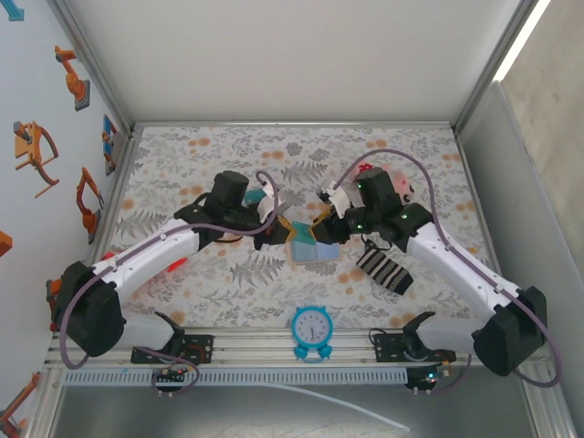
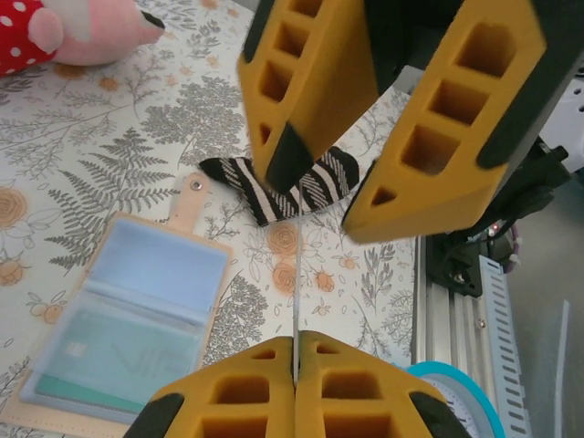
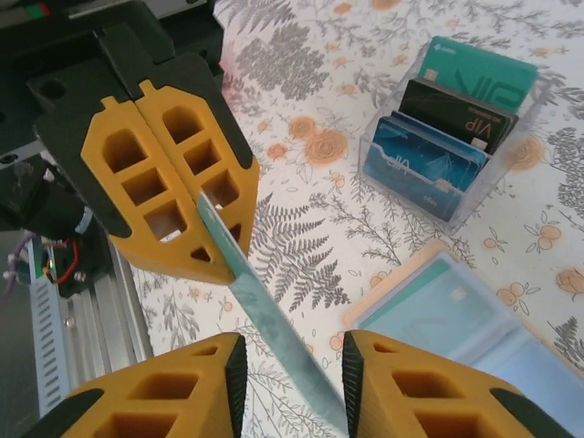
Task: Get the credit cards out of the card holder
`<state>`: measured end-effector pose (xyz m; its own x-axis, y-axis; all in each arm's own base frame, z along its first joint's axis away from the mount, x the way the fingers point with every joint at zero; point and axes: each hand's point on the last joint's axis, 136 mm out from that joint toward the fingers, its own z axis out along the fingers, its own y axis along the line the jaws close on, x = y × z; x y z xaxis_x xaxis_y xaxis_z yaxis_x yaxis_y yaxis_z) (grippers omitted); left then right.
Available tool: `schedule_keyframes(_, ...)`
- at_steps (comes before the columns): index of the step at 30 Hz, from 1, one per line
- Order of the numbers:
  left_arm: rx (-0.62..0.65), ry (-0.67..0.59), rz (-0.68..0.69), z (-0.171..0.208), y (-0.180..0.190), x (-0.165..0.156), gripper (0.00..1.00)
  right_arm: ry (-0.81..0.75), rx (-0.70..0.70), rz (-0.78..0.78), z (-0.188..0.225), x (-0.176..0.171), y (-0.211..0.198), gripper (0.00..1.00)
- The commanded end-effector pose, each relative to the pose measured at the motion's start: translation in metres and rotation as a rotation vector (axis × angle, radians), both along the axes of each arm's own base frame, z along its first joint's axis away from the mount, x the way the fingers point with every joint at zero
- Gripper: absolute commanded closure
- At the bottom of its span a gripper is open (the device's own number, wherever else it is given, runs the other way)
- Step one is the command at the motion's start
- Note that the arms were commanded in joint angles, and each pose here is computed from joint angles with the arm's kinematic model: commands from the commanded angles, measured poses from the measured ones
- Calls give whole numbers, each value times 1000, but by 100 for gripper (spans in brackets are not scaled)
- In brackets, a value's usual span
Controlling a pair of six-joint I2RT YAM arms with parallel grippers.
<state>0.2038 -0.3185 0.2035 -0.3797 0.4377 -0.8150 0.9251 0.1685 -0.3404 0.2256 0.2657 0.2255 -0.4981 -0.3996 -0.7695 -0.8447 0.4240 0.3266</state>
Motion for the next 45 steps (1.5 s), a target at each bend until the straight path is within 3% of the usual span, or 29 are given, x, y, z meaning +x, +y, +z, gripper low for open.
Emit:
schedule_keyframes(1, -66, -48, 87, 16, 5, 6, 100, -84, 57, -66, 17, 4, -4, 62)
schedule_keyframes(8, -198, -71, 198, 29, 19, 3, 100, -143, 158, -206, 21, 10, -17, 46)
schedule_keyframes(16, -281, -104, 197, 53, 30, -13, 100, -40, 374, -42, 33, -8, 14, 44)
schedule_keyframes(22, -299, -122, 192, 61, 33, -18, 100, 8, 435, 48, 39, -10, 30, 47)
schedule_keyframes(26, -306, -114, 191, 62, 32, -18, 100, 16, 464, 83, 45, -13, 35, 57)
schedule_keyframes(29, -313, -105, 194, 62, 31, -17, 100, 18, 475, 97, 48, -14, 36, 72)
schedule_keyframes(33, -321, -95, 199, 63, 29, -14, 100, 18, 469, 97, 49, -16, 34, 100)
schedule_keyframes(35, -317, -86, 203, 62, 28, -13, 99, 16, 457, 87, 48, -16, 33, 100)
schedule_keyframes(36, -312, -82, 208, 62, 29, -12, 91, 10, 449, 83, 47, -17, 32, 100)
schedule_keyframes(39, -262, -82, 252, 60, 33, -5, 50, -4, 413, 57, 44, -17, 27, 100)
schedule_keyframes(42, -205, -101, 321, 65, 41, 5, 28, -18, 368, 28, 41, -15, 21, 100)
schedule_keyframes(45, -173, -113, 355, 76, 46, 9, 20, -10, 326, 11, 34, -15, 18, 100)
